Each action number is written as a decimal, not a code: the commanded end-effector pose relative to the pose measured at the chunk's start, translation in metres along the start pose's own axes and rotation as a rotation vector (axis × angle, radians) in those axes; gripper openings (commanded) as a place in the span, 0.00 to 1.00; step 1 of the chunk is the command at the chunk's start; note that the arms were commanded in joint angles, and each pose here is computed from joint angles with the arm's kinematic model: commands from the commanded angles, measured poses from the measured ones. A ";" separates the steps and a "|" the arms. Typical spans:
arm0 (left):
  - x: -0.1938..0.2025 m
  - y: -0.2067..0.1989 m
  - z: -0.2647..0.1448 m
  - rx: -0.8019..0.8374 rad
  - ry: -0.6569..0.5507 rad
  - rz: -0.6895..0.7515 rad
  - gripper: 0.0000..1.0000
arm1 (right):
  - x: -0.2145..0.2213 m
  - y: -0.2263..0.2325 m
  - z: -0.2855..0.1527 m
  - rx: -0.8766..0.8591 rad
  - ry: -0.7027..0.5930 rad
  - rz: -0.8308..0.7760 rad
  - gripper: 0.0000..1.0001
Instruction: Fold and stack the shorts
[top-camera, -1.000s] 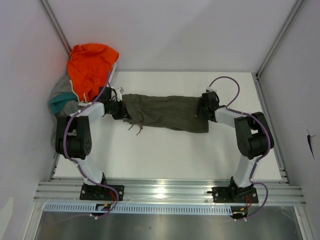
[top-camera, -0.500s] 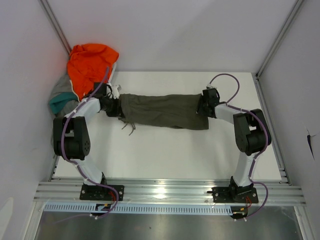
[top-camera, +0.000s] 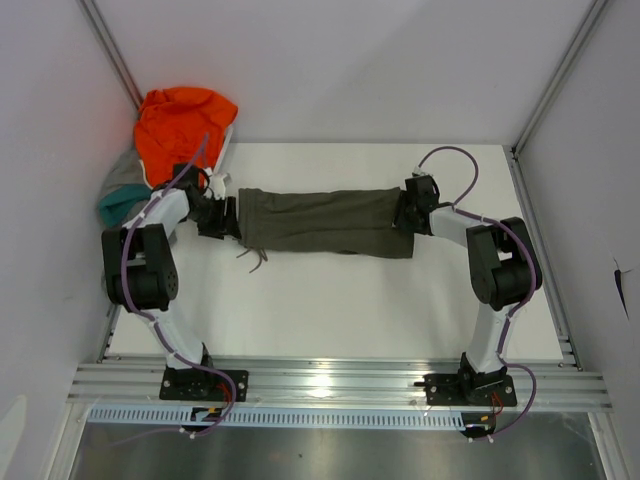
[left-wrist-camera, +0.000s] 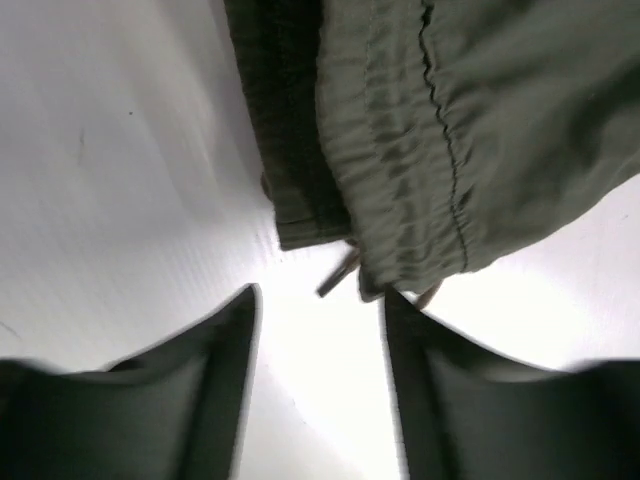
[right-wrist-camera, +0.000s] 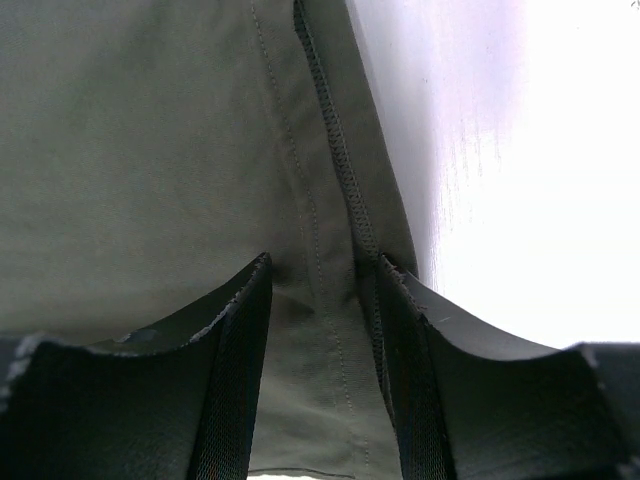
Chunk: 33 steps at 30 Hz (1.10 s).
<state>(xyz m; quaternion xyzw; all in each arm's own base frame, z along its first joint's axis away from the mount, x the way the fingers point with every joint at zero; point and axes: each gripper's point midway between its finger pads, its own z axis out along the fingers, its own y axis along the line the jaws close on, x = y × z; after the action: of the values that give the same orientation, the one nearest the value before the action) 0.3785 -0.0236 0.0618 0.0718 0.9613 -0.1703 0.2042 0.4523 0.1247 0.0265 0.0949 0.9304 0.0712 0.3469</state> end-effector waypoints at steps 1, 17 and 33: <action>-0.008 -0.004 -0.012 0.045 -0.011 0.024 0.62 | 0.036 -0.022 0.008 0.077 0.116 -0.036 0.50; -0.046 -0.019 -0.036 0.119 -0.232 -0.050 0.99 | -0.014 0.030 -0.049 -0.048 -0.078 -0.040 0.54; -0.031 -0.005 0.016 0.171 -0.058 -0.244 0.99 | -0.010 0.155 -0.070 -0.284 -0.134 -0.124 0.55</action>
<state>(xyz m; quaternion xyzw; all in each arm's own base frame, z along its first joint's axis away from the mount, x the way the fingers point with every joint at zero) 0.4105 -0.0403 0.0766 0.0116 0.9329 -0.2724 0.2352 0.4160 0.2429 0.0983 -0.0071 0.9071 0.1497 0.3934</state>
